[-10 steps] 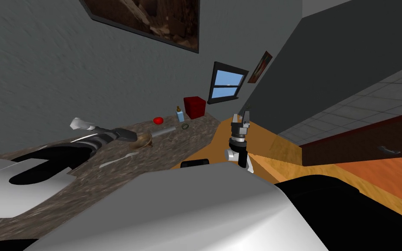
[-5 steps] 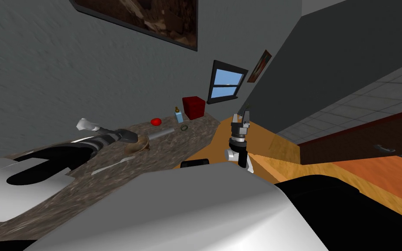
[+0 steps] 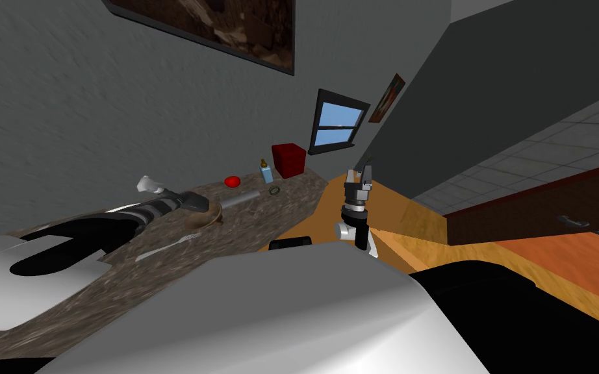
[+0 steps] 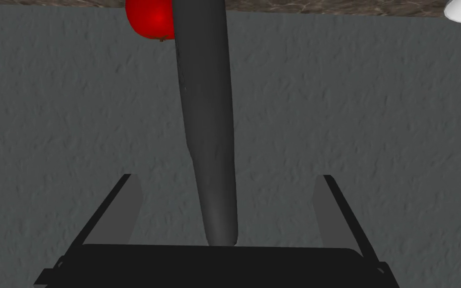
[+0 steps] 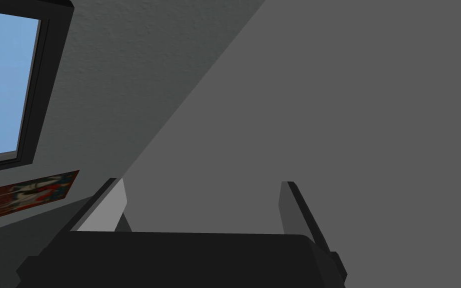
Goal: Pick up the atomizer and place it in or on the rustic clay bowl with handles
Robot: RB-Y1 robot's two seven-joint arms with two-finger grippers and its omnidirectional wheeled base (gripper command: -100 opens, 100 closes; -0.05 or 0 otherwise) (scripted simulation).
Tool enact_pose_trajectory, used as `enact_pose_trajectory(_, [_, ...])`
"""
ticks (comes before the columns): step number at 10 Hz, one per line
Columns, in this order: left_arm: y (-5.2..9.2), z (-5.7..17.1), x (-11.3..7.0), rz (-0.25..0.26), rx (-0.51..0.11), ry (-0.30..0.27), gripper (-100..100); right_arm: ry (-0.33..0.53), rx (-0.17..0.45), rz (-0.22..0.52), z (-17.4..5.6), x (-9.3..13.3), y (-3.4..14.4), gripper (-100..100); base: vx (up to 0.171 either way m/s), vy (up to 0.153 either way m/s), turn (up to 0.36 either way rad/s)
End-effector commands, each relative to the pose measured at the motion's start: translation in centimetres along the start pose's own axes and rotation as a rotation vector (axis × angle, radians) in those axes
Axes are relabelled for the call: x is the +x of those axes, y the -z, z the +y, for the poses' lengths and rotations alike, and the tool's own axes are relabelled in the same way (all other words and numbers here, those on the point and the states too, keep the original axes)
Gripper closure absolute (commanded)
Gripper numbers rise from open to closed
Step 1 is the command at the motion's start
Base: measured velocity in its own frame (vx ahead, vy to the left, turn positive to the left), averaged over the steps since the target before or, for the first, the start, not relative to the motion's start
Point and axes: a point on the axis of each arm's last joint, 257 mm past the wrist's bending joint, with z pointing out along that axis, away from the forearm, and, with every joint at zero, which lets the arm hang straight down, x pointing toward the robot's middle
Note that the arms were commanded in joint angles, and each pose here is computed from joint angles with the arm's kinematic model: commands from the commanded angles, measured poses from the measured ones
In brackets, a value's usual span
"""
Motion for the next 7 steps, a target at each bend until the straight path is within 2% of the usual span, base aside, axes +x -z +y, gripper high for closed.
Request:
enact_pose_trajectory(1, [0.2,-0.7,-1.2,-0.002,0.003,0.001,-100,0.000,0.000,0.000,0.0,0.0,0.0,0,-0.011,0.023,0.045])
enact_pose_trajectory(7, [0.7,-2.9,-3.7,-0.001,0.016,-0.001,-100,0.000,0.000,0.000,0.0,0.0,0.0,0,-0.018,0.027,0.025])
